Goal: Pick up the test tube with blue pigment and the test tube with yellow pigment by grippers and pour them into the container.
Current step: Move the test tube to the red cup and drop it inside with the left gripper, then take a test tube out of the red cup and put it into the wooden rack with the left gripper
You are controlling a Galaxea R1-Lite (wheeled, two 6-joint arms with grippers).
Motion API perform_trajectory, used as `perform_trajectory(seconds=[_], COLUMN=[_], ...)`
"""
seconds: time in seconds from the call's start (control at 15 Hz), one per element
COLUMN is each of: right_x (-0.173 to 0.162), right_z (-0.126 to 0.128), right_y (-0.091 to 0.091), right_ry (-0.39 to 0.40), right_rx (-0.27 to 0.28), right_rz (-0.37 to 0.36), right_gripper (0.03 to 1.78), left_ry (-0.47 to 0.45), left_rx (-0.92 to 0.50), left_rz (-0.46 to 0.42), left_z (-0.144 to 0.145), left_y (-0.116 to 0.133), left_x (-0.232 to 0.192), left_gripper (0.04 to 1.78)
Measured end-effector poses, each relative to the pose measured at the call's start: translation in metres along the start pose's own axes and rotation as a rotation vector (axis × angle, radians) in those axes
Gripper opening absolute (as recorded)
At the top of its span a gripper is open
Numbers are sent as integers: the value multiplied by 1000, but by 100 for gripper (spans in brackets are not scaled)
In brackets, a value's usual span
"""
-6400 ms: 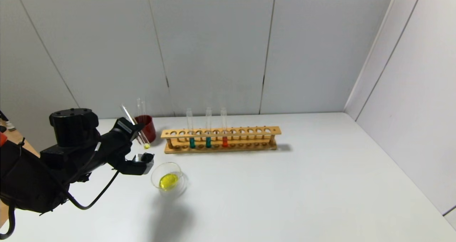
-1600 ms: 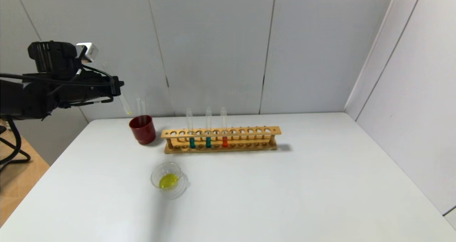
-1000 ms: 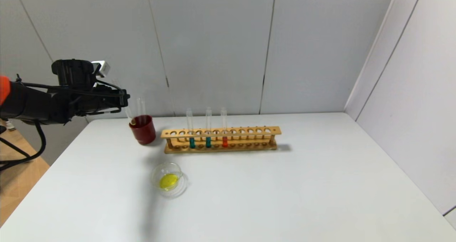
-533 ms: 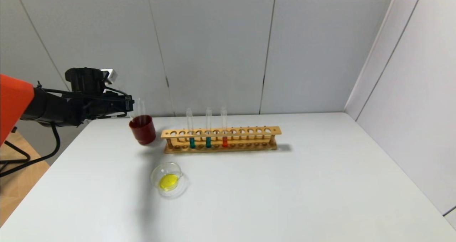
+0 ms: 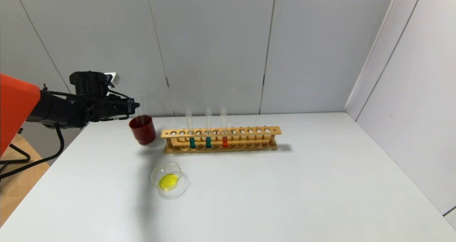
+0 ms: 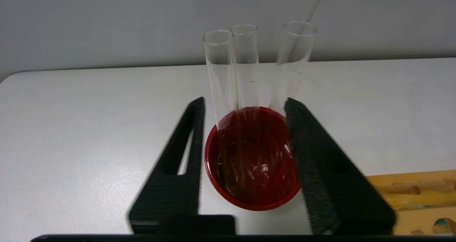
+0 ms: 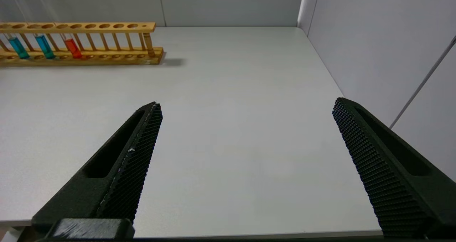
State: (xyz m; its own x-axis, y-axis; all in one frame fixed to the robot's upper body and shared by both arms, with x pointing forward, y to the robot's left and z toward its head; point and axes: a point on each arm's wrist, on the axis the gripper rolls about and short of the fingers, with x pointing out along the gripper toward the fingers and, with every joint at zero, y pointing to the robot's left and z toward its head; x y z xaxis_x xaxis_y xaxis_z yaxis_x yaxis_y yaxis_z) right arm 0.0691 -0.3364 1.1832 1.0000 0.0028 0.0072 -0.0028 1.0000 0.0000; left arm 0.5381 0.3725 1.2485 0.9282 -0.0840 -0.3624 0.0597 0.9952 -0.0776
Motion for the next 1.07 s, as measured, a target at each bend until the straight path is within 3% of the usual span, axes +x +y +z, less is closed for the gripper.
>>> perform_trajectory(seconds=[0.2, 0.4, 0.87, 1.07], right_x=[0, 0, 0, 0], right_z=[0, 0, 0, 0], right_y=[0, 0, 0, 0], right_ry=[0, 0, 0, 0], right_rx=[0, 0, 0, 0], right_rz=[0, 0, 0, 0], right_gripper=[175, 175, 175, 175], left_ry=[-41, -113, -252, -279], left_rx=[8, 24, 52, 59], left_rz=[-4, -5, -10, -18], left_z=[5, 17, 58, 57], left_y=[-3, -7, -25, -35], left_x=[-9, -30, -128, -175], left_gripper=[142, 169, 175, 175])
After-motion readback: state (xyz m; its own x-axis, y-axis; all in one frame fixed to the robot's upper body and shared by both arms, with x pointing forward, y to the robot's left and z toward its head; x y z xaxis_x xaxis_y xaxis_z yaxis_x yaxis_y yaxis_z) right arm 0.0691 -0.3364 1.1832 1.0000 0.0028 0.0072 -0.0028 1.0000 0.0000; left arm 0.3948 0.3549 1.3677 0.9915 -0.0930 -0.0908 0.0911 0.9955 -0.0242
